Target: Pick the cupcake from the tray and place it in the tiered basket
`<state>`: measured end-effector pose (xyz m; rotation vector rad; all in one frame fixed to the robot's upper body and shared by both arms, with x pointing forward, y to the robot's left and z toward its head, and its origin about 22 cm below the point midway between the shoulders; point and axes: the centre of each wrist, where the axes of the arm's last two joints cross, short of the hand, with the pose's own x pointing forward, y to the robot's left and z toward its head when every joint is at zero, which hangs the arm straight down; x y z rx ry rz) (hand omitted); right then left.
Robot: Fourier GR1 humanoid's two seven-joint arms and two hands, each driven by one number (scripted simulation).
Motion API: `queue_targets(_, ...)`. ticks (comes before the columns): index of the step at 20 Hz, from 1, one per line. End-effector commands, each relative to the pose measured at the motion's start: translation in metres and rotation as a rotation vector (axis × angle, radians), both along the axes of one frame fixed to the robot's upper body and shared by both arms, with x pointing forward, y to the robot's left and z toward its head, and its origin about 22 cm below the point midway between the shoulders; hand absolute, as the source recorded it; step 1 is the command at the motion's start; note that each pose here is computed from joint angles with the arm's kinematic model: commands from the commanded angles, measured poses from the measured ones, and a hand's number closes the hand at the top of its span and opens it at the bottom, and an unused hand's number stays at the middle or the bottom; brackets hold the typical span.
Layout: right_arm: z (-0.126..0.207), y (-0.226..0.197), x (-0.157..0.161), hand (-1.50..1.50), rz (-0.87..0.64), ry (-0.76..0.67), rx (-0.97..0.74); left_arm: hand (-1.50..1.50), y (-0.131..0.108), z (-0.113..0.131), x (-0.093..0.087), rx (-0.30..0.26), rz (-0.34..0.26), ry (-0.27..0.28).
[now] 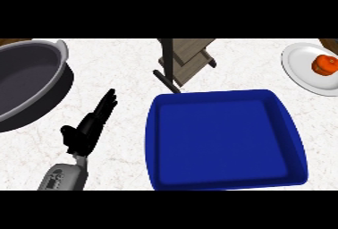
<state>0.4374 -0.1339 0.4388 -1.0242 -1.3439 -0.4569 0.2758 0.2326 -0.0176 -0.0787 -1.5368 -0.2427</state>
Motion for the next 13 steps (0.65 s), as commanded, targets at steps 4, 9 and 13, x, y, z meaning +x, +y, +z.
queue_targets(4,0.047,-0.038,-0.034,-1.5,-0.198,-0.211,0.084,0.0,0.008,-0.013,-0.013,-0.01,0.022,0.029)
queue_targets(9,0.044,-0.059,-0.054,-1.5,-0.178,-0.22,0.102,0.0,0.018,-0.004,-0.014,-0.017,0.07,0.037)
queue_targets(13,0.035,-0.092,-0.066,-1.5,-0.157,-0.164,0.097,0.0,0.014,-0.017,-0.02,-0.009,0.103,0.05)
